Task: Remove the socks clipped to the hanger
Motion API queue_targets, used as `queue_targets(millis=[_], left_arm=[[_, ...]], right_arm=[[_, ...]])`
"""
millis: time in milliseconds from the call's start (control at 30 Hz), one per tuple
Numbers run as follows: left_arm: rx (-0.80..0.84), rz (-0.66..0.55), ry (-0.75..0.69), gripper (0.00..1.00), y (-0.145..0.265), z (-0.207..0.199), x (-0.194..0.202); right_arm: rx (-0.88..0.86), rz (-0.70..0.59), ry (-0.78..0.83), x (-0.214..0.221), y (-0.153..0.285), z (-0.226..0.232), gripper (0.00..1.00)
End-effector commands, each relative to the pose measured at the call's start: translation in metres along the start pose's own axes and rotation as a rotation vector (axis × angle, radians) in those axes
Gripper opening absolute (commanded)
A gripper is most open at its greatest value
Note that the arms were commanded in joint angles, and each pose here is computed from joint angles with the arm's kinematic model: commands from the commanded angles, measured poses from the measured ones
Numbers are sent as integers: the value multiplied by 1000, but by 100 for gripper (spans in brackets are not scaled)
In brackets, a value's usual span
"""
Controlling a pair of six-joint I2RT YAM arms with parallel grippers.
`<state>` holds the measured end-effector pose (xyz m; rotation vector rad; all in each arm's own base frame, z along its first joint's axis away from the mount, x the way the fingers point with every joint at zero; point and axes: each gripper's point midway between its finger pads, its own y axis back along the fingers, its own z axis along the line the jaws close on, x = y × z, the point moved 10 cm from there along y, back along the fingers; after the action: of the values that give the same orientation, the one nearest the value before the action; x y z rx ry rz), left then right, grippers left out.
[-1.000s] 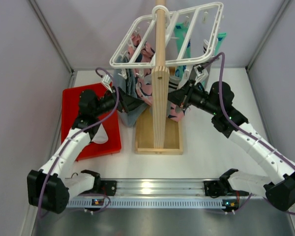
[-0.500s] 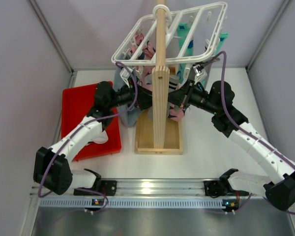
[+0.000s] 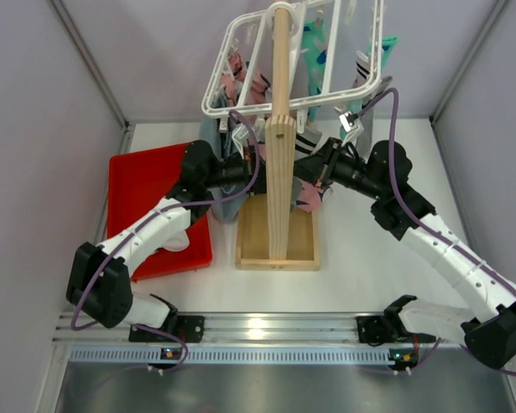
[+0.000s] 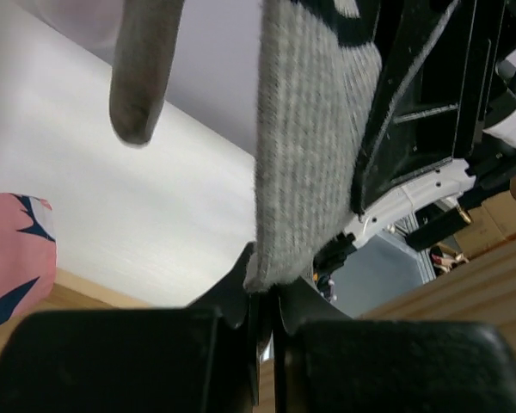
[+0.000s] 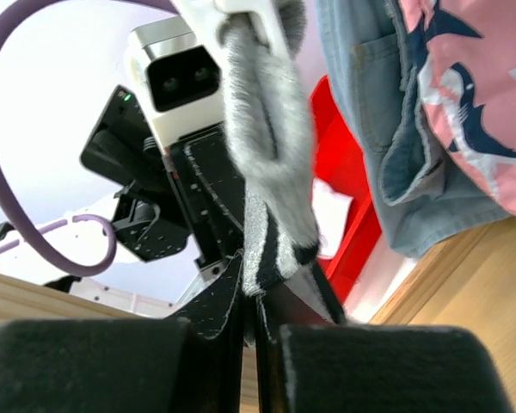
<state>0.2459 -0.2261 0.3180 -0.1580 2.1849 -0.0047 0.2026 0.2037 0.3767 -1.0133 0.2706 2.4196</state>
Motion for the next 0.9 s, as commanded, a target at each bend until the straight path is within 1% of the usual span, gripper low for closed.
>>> queue_targets(millis=[0, 100, 133, 167, 200, 233, 267, 367, 433, 500, 633, 733, 867], left_arm=[[63, -20, -47, 0, -2, -13, -16], [62, -28, -29, 0, 0, -18, -16], [65, -28, -23, 0, 0, -19, -17], [68, -28, -23, 0, 1, -21, -17], [70, -27, -19, 0, 2, -23, -17], [74, -23, -11, 0, 3, -23, -16], [81, -18, -11, 0, 3, -25, -16], [94, -8, -3, 0, 4, -28, -16], [100, -3, 5, 0, 4, -29, -15], [106, -1, 3, 0, 5, -31, -16], [113, 7, 5, 0, 6, -32, -16], [117, 9, 5, 0, 6, -32, -16], [123, 12, 8, 0, 4, -33, -19]], right_arm=[[-28, -97, 90, -18, 9, 22, 3], [60, -106, 131, -18, 17, 18, 19], [76, -117, 150, -20, 22, 19, 33], [111, -110, 175, -19, 25, 16, 41], [137, -136, 198, -24, 29, 19, 46], [153, -152, 220, -27, 33, 21, 55], [171, -160, 261, -32, 37, 25, 58], [172, -178, 326, -42, 40, 31, 61], [117, -169, 351, -49, 41, 43, 62], [83, -194, 377, -54, 42, 50, 63], [53, -234, 420, -59, 49, 58, 63], [26, -256, 430, -61, 50, 63, 62], [-71, -212, 441, -66, 46, 75, 61]])
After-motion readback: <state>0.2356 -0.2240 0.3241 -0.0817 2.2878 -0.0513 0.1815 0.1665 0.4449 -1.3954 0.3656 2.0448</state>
